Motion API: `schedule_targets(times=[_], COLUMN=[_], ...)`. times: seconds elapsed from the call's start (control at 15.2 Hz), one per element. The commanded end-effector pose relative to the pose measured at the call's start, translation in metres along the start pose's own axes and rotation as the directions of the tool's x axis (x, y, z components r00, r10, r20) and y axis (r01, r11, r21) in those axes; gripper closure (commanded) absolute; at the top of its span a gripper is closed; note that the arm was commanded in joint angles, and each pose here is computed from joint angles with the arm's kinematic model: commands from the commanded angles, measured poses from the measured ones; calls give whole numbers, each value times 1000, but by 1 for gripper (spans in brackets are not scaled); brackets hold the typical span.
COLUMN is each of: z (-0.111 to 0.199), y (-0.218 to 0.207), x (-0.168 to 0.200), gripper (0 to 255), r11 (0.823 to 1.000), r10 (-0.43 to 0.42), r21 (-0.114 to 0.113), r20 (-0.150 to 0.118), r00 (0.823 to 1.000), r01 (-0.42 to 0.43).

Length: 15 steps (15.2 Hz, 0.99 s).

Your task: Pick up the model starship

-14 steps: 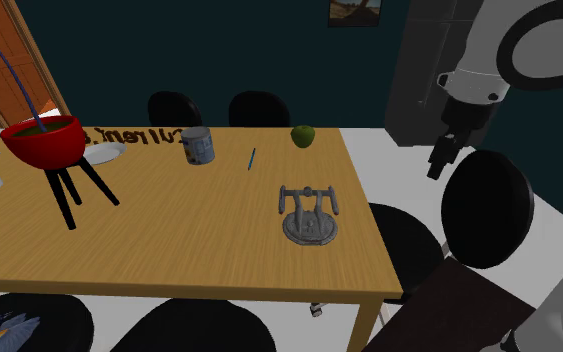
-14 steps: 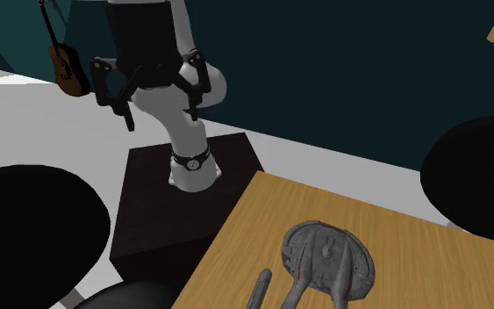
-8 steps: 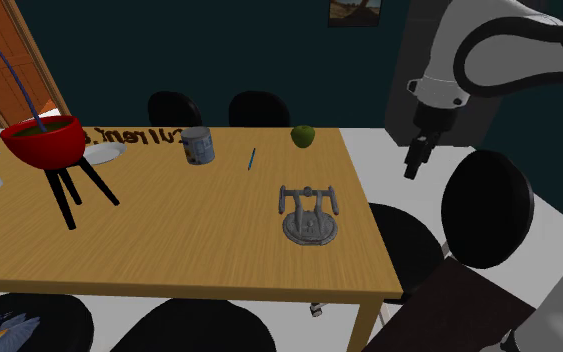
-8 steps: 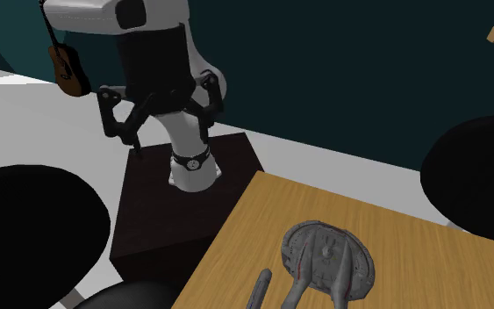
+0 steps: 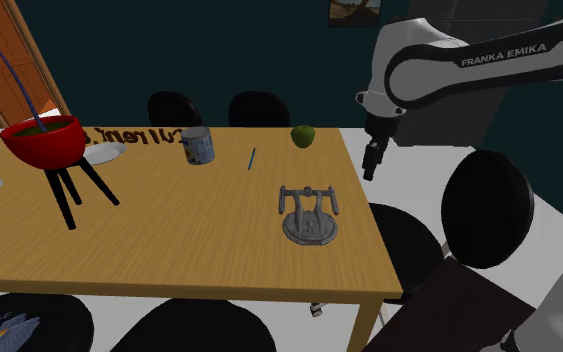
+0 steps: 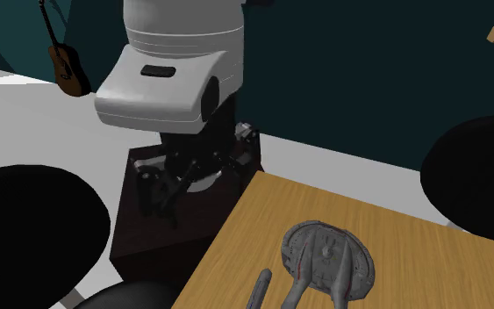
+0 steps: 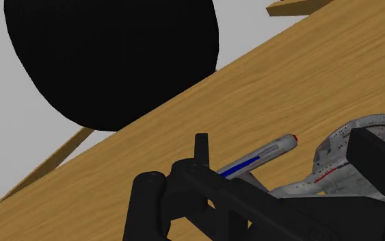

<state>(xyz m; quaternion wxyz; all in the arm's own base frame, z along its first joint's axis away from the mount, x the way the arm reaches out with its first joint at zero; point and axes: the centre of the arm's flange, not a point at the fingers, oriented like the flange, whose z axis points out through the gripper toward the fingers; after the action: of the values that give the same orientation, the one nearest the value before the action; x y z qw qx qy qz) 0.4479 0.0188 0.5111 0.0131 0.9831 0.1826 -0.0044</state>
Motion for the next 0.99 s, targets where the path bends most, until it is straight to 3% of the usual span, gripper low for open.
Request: schedule_targets(times=[0.0, 0.33, 0.66, 0.92], z=[12, 37, 63, 83], y=[-5, -18, -37, -41], x=[28, 91, 151, 160], gripper=[0, 0, 0, 0], r11=[999, 987, 961, 956], r10=[-48, -164, -277, -294], r21=[0, 1, 3, 4], r20=[7, 24, 41, 43], r00=[999, 986, 960, 955], r01=[48, 164, 277, 294])
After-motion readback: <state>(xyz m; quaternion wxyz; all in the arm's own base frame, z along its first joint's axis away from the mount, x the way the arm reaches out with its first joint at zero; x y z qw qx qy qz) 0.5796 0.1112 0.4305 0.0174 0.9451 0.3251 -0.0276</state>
